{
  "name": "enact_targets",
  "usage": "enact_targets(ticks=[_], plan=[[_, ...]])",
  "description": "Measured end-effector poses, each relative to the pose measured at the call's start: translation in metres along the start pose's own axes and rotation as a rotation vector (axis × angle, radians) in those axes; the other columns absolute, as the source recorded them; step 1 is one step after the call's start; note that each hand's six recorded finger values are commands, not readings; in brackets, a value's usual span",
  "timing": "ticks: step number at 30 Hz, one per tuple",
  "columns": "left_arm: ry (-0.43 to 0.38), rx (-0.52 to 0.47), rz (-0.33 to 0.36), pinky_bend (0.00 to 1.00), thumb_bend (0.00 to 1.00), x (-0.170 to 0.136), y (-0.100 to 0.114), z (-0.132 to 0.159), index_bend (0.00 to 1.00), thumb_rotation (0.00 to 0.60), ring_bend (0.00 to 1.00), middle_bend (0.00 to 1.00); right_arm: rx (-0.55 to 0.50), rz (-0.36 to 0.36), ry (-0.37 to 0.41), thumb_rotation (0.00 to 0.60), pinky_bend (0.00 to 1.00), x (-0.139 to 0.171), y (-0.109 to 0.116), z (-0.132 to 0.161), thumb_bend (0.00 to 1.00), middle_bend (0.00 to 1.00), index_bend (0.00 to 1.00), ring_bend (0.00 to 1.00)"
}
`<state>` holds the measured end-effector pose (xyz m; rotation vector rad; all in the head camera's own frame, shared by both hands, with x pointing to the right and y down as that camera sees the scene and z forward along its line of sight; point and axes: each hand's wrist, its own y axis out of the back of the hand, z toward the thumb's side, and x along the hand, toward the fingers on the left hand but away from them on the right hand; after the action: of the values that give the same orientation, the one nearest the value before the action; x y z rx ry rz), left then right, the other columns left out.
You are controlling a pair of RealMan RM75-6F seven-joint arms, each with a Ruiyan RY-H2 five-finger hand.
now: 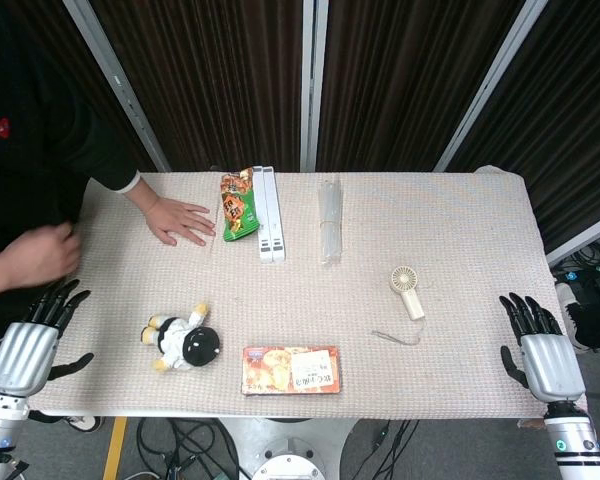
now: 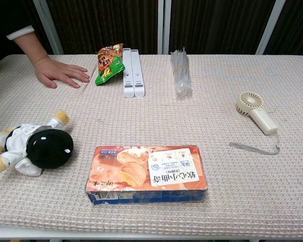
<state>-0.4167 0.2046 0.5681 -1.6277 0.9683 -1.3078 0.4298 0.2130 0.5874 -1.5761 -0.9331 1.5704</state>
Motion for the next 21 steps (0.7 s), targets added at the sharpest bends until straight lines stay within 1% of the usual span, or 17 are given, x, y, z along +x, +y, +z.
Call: enact_targets(ticks=[1,5,6,9,16,18,19,20,21], plan=[[0.000,0.000,0.000,0.21,0.03,0.0001,-0.0001,0.0001,0.13,0.600,0.01,0.07,0.000,0.000,-0.002,0.600,0.13,0.0001,-0.0001,-0.0003,0.43,0.04,0.00,0.00],[-0.002,-0.001,-0.001,0.21,0.03,0.0007,-0.0006,0.0015,0.13,0.600,0.01,0.07,0.002,0.001,-0.006,0.600,0.13,0.0003,-0.0008,-0.0012,0.63,0.05,0.00,0.00],[-0.002,-0.001,-0.001,0.21,0.03,0.0008,-0.0007,0.0019,0.13,0.600,0.01,0.07,0.002,0.001,-0.006,0.600,0.13,0.0003,-0.0009,-0.0012,0.65,0.05,0.00,0.00],[-0.002,0.000,0.000,0.21,0.03,0.0013,-0.0009,0.0022,0.13,0.600,0.01,0.07,0.002,0.001,-0.005,0.600,0.13,0.0002,-0.0010,-0.0014,0.67,0.05,0.00,0.00],[-0.003,-0.001,0.000,0.21,0.03,0.0032,-0.0003,0.0032,0.13,0.600,0.01,0.07,-0.004,0.004,-0.004,0.600,0.13,-0.0005,-0.0017,-0.0003,0.64,0.05,0.00,0.00],[-0.002,0.001,0.000,0.21,0.03,0.0041,0.0008,0.0026,0.13,0.600,0.01,0.07,-0.009,0.005,-0.002,0.600,0.13,-0.0008,-0.0020,0.0015,0.66,0.05,0.00,0.00],[-0.002,0.001,0.002,0.21,0.03,0.0048,0.0014,0.0023,0.13,0.600,0.01,0.07,-0.009,0.005,-0.001,0.600,0.13,-0.0012,-0.0023,0.0023,0.69,0.05,0.00,0.00],[-0.002,0.001,0.003,0.21,0.03,0.0050,0.0017,0.0020,0.13,0.600,0.01,0.07,-0.009,0.006,0.000,0.600,0.13,-0.0017,-0.0028,0.0030,0.80,0.05,0.00,0.00],[-0.002,0.001,0.002,0.21,0.03,0.0051,0.0017,0.0018,0.13,0.600,0.01,0.07,-0.009,0.007,0.000,0.600,0.14,-0.0022,-0.0037,0.0038,0.87,0.06,0.00,0.00]])
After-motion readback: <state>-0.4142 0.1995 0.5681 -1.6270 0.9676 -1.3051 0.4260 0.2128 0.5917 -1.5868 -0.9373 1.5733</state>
